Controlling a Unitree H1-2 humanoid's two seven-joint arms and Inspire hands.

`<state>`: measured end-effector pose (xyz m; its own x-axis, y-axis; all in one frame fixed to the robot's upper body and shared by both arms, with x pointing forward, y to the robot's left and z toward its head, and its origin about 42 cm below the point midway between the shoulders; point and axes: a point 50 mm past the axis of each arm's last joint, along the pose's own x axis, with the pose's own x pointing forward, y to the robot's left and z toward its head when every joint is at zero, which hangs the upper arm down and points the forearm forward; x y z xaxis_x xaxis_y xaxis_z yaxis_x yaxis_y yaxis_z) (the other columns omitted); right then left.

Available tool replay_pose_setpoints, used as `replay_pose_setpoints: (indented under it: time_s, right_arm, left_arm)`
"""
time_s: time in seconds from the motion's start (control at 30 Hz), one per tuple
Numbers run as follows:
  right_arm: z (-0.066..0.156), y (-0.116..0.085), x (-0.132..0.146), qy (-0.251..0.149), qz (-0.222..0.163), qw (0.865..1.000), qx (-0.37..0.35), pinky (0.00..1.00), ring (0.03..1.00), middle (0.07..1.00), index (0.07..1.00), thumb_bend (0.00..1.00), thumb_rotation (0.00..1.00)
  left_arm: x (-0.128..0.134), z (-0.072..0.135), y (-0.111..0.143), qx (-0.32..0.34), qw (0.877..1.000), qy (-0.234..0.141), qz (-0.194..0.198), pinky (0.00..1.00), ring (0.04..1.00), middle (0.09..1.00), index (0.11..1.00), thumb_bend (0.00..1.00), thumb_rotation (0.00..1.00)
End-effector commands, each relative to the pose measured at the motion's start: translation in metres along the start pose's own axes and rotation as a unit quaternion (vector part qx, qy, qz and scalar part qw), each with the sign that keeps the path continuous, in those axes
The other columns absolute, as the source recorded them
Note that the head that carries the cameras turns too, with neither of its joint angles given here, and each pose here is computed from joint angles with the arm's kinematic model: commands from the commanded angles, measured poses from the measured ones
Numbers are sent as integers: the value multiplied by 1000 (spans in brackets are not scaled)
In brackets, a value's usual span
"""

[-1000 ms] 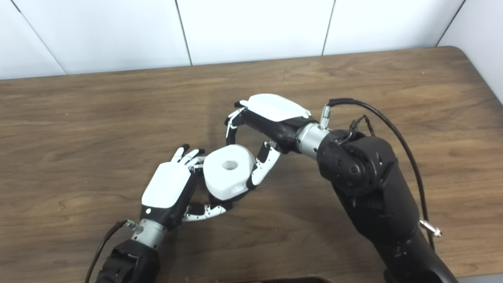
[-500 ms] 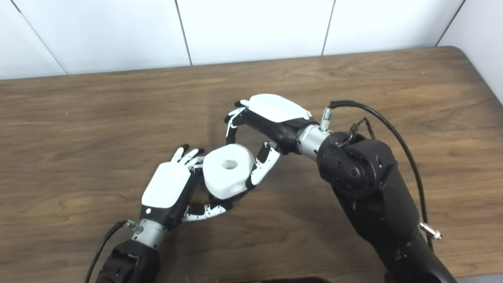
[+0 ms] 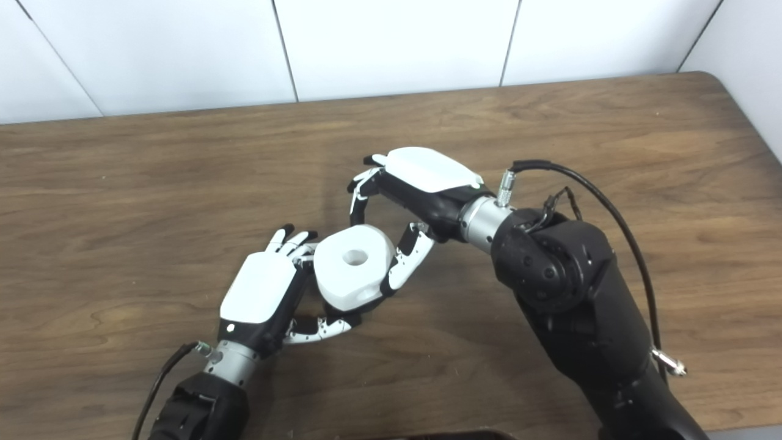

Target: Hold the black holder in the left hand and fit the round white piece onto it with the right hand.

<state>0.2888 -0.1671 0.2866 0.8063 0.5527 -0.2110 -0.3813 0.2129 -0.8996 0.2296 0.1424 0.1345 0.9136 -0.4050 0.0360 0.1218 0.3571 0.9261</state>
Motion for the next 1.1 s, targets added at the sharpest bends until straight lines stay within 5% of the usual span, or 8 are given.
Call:
replay_pose_setpoints:
  time_s: [0.0,1.0,1.07]
  right_arm:
    - [0,0,-3,-3,5,1000,-14,1000,975,847,482,525,131]
    - [-2,-1,-3,-4,3,1000,-28,1000,979,860,492,525,142]
    - [-2,-1,-3,-3,2,1000,-27,1000,980,858,588,866,145]
  left_arm:
    - [3,6,5,3,1000,-11,6,1000,902,790,486,522,50]
    - [4,5,5,4,1000,-12,7,1000,902,791,486,522,50]
    - [4,5,5,4,1000,-11,6,1000,903,791,486,522,50]
